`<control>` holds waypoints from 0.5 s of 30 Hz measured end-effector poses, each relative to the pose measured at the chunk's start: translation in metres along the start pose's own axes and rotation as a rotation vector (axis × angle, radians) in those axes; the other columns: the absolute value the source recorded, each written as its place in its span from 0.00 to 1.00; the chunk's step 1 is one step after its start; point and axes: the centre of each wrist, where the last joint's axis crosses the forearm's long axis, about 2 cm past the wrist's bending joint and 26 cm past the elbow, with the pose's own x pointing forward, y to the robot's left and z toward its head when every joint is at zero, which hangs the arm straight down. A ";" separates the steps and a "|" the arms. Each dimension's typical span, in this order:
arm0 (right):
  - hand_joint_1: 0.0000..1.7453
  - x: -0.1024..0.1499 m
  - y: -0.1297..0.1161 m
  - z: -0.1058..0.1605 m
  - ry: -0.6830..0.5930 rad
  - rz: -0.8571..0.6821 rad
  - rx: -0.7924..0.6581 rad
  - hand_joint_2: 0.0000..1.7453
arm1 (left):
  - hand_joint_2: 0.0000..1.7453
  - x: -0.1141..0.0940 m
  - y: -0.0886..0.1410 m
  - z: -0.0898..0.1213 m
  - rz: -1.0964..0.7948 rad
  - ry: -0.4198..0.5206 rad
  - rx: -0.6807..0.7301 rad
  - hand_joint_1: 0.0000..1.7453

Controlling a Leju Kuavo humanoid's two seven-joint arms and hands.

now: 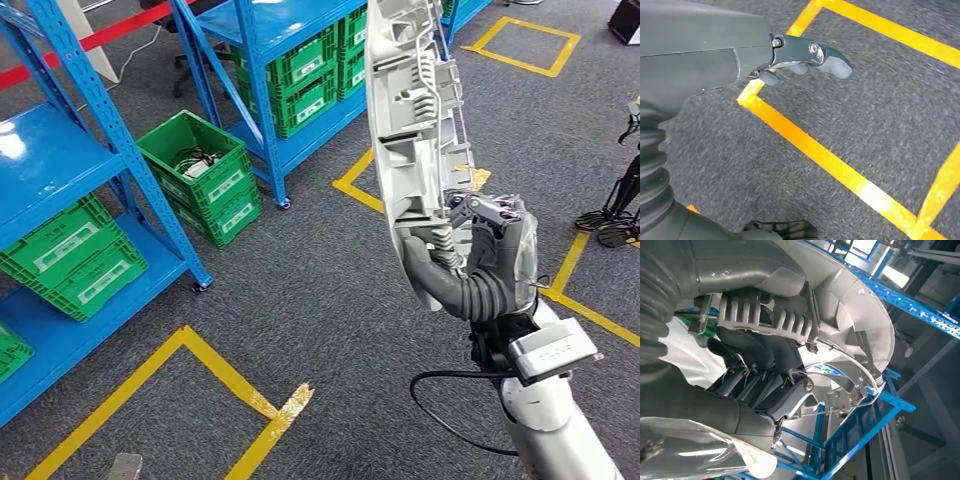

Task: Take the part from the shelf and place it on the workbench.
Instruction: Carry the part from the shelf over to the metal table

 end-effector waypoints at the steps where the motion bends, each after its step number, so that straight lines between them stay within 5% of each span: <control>1: 1.00 0.000 0.000 0.000 0.000 0.000 0.000 1.00 | 1.00 0.000 0.000 0.000 0.000 0.000 0.001 0.00; 15: 1.00 0.000 0.000 0.001 0.002 0.000 0.002 1.00 | 1.00 0.000 0.000 0.000 0.000 -0.001 0.002 0.00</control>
